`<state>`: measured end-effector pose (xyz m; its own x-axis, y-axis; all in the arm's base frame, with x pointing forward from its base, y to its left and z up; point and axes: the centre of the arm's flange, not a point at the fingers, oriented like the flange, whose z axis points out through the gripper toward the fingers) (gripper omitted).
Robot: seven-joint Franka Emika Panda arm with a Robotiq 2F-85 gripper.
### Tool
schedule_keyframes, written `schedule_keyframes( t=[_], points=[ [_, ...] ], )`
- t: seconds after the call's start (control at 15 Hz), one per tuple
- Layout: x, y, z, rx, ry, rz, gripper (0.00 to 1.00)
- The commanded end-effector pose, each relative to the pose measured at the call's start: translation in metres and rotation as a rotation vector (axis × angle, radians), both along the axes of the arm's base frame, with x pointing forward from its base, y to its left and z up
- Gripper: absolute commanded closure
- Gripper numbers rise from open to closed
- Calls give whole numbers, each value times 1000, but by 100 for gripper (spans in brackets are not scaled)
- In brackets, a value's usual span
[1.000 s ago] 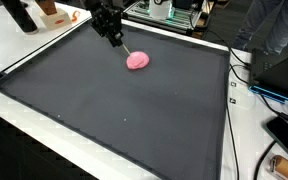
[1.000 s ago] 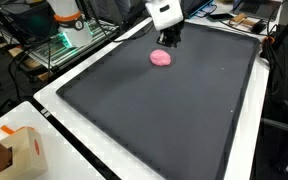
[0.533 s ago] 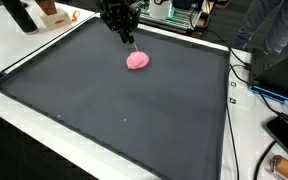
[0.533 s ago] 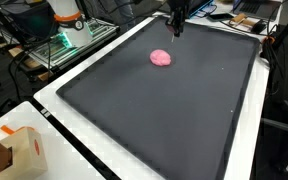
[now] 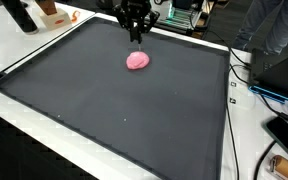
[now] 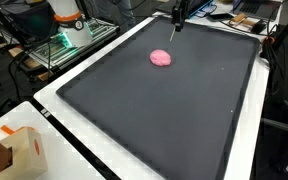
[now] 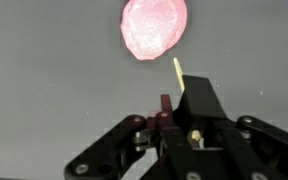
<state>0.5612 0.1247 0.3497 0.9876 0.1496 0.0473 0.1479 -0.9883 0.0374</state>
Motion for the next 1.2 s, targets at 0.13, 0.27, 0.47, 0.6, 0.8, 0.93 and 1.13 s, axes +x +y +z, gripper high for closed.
schedule_keyframes(
  t=[0.13,0.27,0.47,0.6,0.8,0.93,1.13],
  points=[
    [-1,4,0,-13,-1,13,75],
    [-1,3,0,-14,-1,12,75],
    [-1,3,0,-14,-1,12,75],
    [-1,11,-1,-50,10,6,94],
    [-4,40,-1,-142,17,33,94],
    [-8,60,-2,-216,8,47,94],
    [-14,94,-7,-320,-6,62,94]
  ],
)
